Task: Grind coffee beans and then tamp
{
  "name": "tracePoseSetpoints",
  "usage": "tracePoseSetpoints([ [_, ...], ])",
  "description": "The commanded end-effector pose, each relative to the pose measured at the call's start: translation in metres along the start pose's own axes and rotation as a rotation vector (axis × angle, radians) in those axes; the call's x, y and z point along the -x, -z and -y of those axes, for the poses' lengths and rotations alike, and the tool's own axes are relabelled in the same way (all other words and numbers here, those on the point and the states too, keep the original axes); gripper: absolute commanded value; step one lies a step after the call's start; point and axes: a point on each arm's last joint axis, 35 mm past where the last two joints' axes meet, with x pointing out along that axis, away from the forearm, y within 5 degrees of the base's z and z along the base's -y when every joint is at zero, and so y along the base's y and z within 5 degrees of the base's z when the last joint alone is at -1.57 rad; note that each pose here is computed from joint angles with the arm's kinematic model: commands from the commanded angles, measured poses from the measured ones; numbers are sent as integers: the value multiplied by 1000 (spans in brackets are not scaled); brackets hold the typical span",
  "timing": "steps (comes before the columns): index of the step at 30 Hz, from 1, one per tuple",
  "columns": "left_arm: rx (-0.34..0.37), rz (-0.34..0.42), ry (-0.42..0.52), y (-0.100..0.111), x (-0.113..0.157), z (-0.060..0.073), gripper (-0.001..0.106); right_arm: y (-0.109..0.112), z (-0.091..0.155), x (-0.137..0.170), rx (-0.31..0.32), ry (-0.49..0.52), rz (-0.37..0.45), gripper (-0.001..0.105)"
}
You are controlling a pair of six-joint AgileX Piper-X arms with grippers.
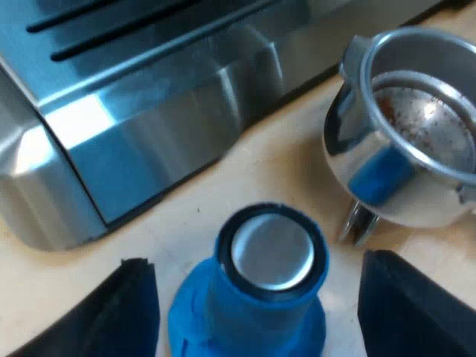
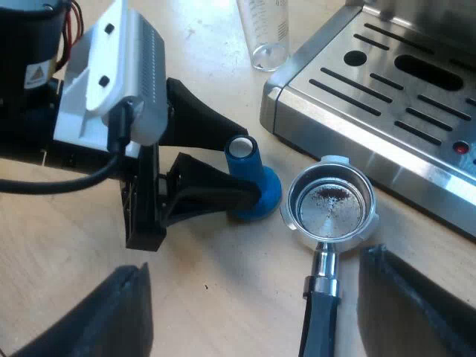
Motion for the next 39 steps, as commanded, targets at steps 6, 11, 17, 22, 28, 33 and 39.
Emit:
tracePoseSetpoints([
  [6,-2,6,9,0,-1,0,33,-3,0,3,16,6,7,60],
  [11,7,3,47,0,-1,2,21,-2,0,2,15,6,3,60],
  [17,40,40,115,-8,6,7,21,-2,0,2,13,6,3,60],
  [22,34,97,125,-20,23,15,21,-2,0,2,13,6,3,60],
  [28,30,108,127,-24,45,23,21,-2,0,2,13,6,3,60],
  [33,21,129,130,-26,64,30,21,-2,0,2,13,6,3,60],
  [39,-2,181,138,-28,90,38,21,-2,0,2,13,6,3,60],
])
